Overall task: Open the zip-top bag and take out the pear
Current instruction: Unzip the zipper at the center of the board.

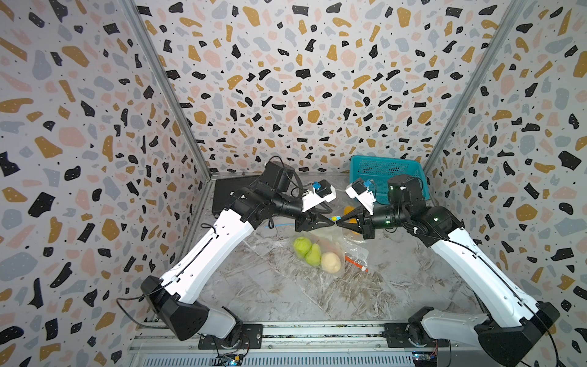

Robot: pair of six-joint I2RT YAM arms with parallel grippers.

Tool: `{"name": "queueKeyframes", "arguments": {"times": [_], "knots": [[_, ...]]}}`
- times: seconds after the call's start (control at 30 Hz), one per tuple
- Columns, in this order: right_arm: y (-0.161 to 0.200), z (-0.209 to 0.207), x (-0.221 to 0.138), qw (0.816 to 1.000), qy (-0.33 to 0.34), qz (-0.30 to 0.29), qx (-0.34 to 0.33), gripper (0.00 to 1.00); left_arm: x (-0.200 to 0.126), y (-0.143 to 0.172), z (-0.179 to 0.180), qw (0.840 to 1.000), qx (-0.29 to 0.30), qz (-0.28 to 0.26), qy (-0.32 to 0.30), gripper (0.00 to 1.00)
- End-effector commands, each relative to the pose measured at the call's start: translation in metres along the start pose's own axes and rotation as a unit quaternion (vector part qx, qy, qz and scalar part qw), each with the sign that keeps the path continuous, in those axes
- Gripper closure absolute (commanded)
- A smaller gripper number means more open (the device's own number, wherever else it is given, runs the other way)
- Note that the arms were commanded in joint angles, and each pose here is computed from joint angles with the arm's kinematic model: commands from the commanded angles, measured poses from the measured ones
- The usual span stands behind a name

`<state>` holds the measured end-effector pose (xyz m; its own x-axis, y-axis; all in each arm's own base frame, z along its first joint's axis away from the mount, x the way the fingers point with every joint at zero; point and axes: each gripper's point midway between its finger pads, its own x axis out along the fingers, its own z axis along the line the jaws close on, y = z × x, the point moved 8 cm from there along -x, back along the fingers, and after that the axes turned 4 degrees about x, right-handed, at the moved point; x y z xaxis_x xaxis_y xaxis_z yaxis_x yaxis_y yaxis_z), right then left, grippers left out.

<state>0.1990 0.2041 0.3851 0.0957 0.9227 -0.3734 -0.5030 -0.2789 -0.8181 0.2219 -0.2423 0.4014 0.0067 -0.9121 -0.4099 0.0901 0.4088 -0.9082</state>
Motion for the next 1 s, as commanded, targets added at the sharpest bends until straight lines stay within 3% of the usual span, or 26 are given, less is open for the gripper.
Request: {"name": "queueKeyframes", "arguments": {"times": [0.0, 0.13, 0.53, 0.97], "knots": [[-0.0070, 0.0122, -0.0102, 1.000, -0.007, -0.016, -0.022, 1.00, -0.0044, -0.0119, 0.0019, 1.000, 0.012, -0.021, 0.002, 0.61], [-0.0070, 0.0118, -0.0097, 1.000, -0.007, -0.015, -0.021, 1.00, -0.0036, -0.0122, 0.0027, 1.000, 0.009, -0.022, 0.004, 0.68], [-0.0067, 0.0117, -0.0098, 1.000, -0.006, -0.016, -0.022, 1.00, 0.0015, -0.0098, 0.0070, 1.000, -0.002, -0.017, 0.010, 0.78], [-0.0049, 0.0107, -0.0090, 1.000, -0.005, -0.013, -0.022, 1.00, 0.0024, -0.0097, 0.0081, 1.000, -0.007, -0.013, 0.011, 0.83]]}}
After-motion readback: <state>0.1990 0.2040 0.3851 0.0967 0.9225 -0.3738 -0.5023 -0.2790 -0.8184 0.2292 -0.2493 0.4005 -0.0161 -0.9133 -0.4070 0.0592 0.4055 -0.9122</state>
